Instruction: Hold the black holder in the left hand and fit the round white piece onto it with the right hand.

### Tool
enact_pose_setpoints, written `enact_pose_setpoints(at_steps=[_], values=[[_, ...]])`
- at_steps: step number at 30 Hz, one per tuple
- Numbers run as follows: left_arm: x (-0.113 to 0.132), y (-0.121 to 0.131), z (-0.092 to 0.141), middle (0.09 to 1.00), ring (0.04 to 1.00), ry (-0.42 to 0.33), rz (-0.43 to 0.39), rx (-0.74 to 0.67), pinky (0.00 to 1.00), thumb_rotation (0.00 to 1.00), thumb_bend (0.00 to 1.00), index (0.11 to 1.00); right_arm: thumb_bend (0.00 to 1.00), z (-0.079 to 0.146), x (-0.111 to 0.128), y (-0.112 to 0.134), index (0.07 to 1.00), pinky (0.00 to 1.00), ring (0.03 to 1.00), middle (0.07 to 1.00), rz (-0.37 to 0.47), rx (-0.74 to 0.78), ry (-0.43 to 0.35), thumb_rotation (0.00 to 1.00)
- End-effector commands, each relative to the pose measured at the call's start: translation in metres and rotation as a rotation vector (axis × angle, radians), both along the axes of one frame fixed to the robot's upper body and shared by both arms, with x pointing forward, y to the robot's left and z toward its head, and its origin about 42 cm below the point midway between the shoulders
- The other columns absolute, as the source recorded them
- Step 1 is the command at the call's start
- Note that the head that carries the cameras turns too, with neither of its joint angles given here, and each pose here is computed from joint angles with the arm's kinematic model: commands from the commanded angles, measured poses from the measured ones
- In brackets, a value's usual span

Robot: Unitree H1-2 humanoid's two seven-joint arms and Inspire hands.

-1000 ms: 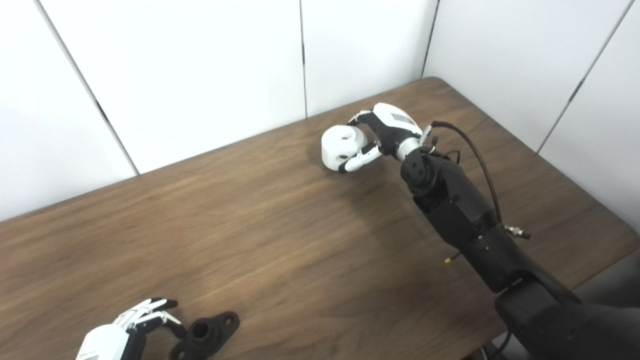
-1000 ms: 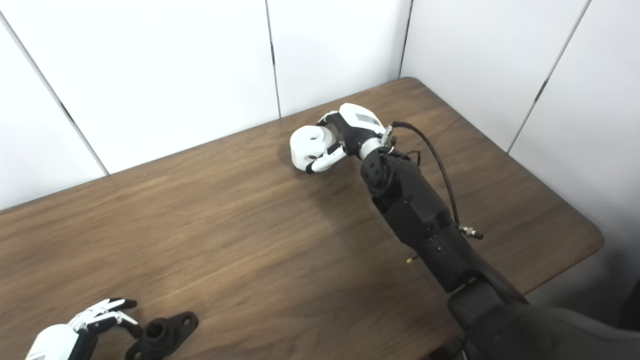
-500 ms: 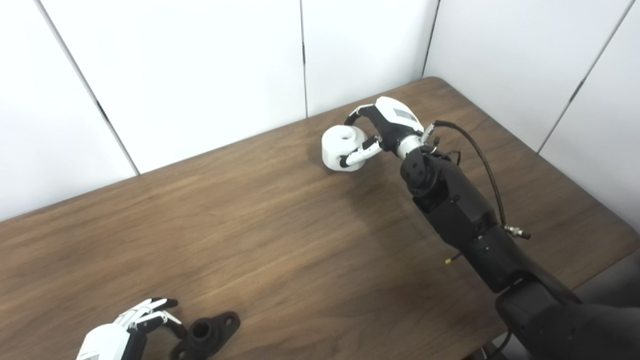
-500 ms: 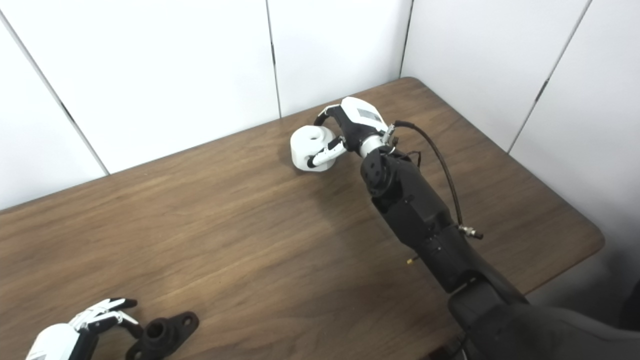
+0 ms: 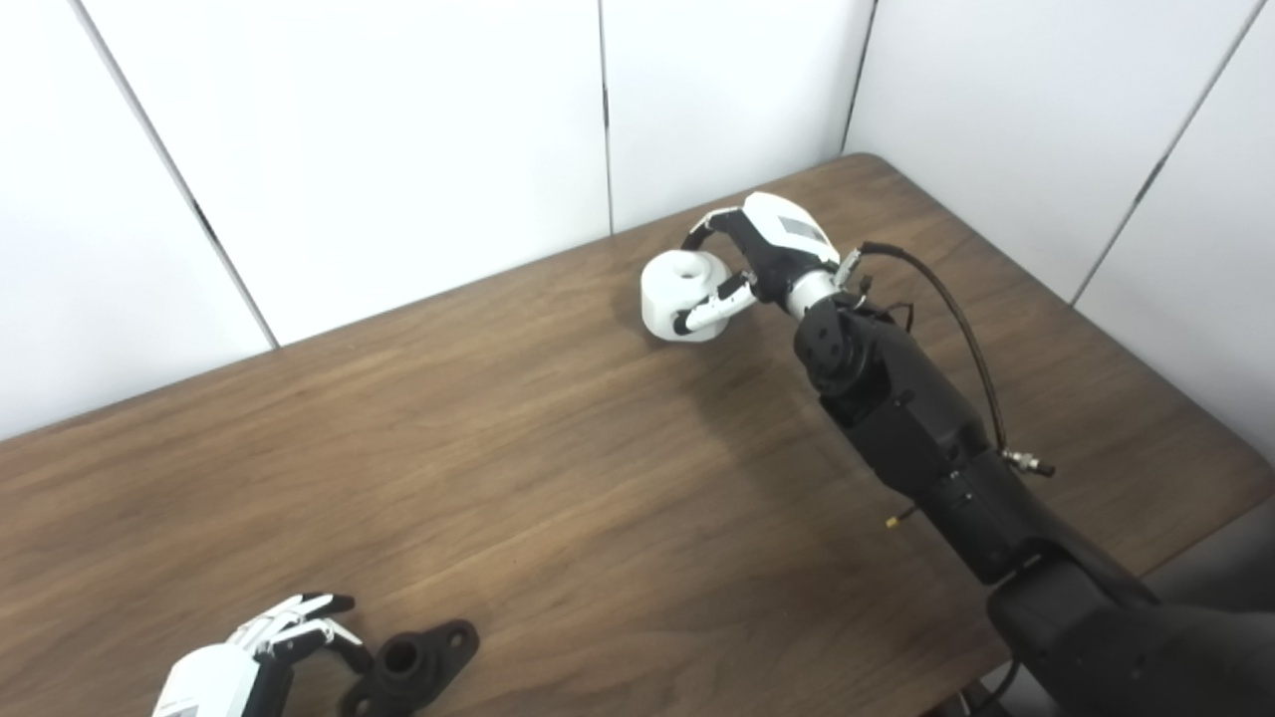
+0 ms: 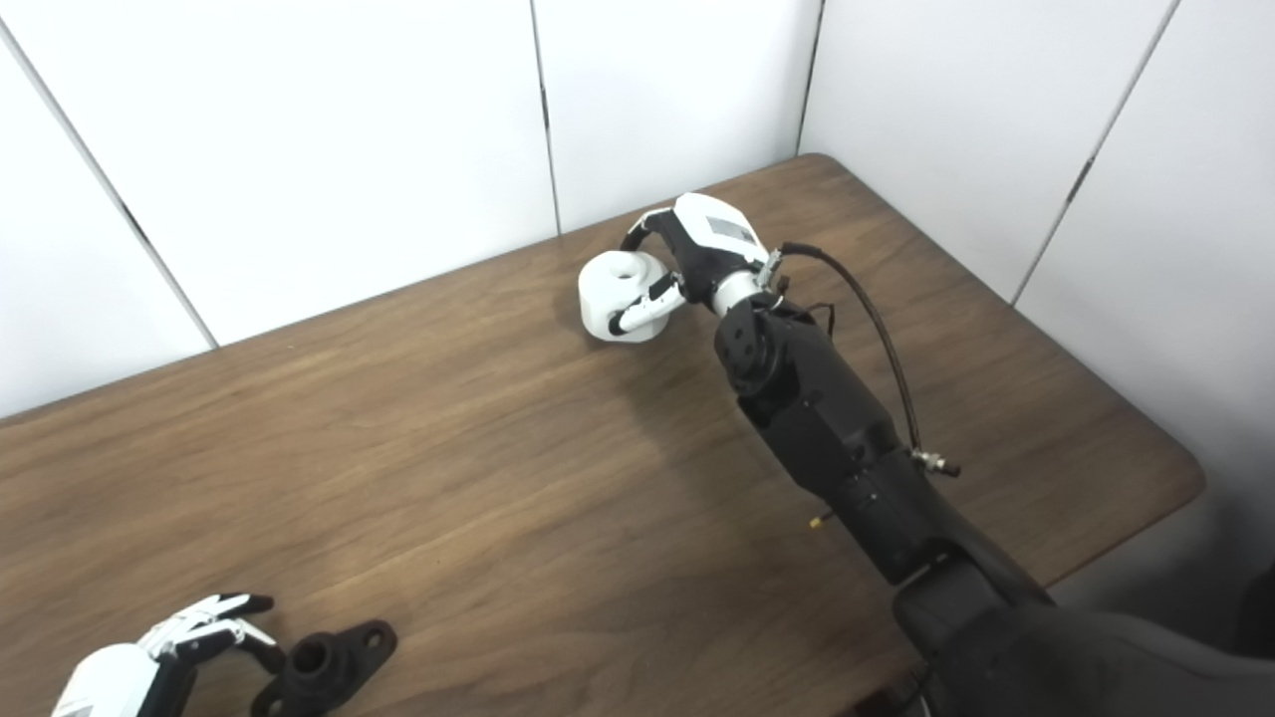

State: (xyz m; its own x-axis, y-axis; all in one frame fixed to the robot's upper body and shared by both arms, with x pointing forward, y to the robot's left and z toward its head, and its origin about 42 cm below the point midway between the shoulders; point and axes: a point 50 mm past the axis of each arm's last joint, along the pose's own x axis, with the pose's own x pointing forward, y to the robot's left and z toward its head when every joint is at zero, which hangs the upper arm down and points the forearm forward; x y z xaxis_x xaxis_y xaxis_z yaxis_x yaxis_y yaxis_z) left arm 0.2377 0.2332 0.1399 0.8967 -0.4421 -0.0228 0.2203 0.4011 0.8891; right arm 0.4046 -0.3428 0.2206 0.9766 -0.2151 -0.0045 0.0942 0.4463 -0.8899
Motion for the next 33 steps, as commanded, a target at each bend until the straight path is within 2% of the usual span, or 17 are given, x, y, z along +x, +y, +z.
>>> enact_pose_setpoints(at_steps=[1,7,8,9,11,19,25,28,33], values=[[-0.006,0.003,-0.008,0.799,0.854,0.066,0.002,0.033,0.82,0.04,0.52,0.487,0.77,0.024,0.007,-0.005,0.661,0.81,0.911,0.853,0.005,-0.032,-0.09,0.23],[-0.005,0.002,-0.008,0.801,0.859,0.068,0.001,0.032,0.83,0.04,0.52,0.487,0.76,0.023,0.007,-0.007,0.623,0.8,0.912,0.842,0.009,-0.027,-0.105,0.2],[-0.005,0.002,-0.008,0.8,0.857,0.067,0.001,0.03,0.82,0.04,0.52,0.487,0.64,0.023,0.006,-0.007,0.56,0.81,0.914,0.84,0.008,-0.024,-0.108,0.18],[-0.005,0.002,-0.008,0.799,0.856,0.067,0.002,0.028,0.82,0.04,0.52,0.487,0.58,0.023,0.006,-0.007,0.527,0.81,0.917,0.839,0.007,-0.022,-0.11,0.16],[-0.005,0.001,-0.009,0.798,0.855,0.064,0.001,0.023,0.82,0.04,0.52,0.487,0.54,0.023,0.006,-0.008,0.499,0.82,0.919,0.838,0.008,-0.018,-0.117,0.15],[-0.005,0.0,-0.008,0.798,0.853,0.062,-0.001,0.028,0.82,0.04,0.52,0.487,0.52,0.024,0.005,-0.008,0.486,0.83,0.896,0.805,0.021,-0.026,-0.175,0.14],[-0.005,-0.002,-0.009,0.797,0.854,0.059,-0.005,0.026,0.82,0.04,0.52,0.487,0.52,0.024,0.004,-0.008,0.487,0.82,0.893,0.798,0.027,-0.035,-0.184,0.14],[-0.006,-0.004,-0.01,0.795,0.852,0.056,-0.008,0.022,0.82,0.04,0.52,0.486,0.52,0.025,-0.001,-0.006,0.487,0.82,0.893,0.796,0.046,-0.041,-0.187,0.13],[-0.007,-0.017,-0.007,0.792,0.848,0.046,-0.019,0.031,0.82,0.04,0.52,0.487,0.52,0.03,-0.018,-0.002,0.486,0.8,0.886,0.784,0.128,-0.072,-0.204,0.14]])
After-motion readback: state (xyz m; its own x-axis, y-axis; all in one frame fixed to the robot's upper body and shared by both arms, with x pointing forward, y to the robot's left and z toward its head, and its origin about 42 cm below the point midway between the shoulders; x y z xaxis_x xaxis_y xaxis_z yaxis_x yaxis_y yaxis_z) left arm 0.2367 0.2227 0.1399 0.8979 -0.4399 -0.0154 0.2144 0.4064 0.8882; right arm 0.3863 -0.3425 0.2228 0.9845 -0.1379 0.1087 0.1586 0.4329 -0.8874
